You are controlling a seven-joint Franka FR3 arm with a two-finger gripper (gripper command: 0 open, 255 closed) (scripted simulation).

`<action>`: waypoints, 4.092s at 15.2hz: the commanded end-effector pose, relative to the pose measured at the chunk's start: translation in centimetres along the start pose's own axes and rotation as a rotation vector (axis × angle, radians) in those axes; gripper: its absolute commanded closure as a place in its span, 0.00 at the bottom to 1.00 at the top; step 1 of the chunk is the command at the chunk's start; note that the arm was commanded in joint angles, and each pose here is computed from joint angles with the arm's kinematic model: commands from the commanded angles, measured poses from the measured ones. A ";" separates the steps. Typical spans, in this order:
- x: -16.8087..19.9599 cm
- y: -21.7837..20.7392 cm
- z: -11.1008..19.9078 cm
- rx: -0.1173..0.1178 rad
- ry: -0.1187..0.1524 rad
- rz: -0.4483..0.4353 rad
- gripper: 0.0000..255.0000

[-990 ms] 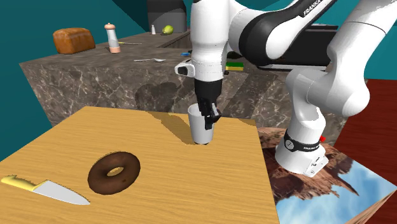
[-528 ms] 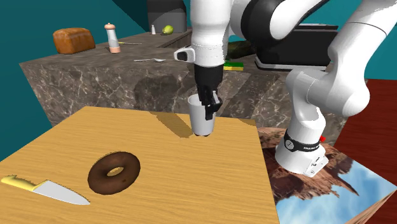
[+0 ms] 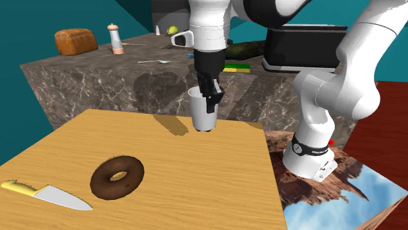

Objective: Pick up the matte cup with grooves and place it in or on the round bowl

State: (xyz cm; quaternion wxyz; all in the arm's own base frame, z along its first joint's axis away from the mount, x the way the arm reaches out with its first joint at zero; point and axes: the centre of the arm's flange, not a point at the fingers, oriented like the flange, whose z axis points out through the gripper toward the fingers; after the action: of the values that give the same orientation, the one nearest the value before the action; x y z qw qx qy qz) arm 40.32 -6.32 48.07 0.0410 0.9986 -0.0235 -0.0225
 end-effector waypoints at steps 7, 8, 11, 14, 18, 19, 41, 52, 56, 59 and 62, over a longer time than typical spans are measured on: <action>10.1 -0.8 -1.8 0.000 0.000 0.000 1.00; 11.4 -0.9 -2.1 0.000 0.000 0.000 1.00; 15.3 -1.2 -2.7 0.000 0.000 0.000 1.00; 19.2 -1.5 -3.4 0.000 0.000 0.000 1.00; 24.4 -1.9 -4.2 0.000 0.000 0.000 1.00; 25.7 -2.0 -4.4 0.000 0.000 0.000 1.00; 28.7 -3.1 5.6 0.000 0.000 0.000 1.00; 28.7 -3.1 5.6 0.000 0.000 0.000 0.00; 28.7 -3.1 4.2 0.000 0.000 0.000 0.00; 28.7 -3.1 0.6 0.000 0.000 0.000 0.00; 28.7 -3.1 0.6 0.000 0.000 0.000 0.00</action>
State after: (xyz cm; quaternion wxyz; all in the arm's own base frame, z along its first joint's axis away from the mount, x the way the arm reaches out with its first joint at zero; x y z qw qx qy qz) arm 69.05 -4.74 45.92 0.0409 0.9986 -0.0235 -0.0224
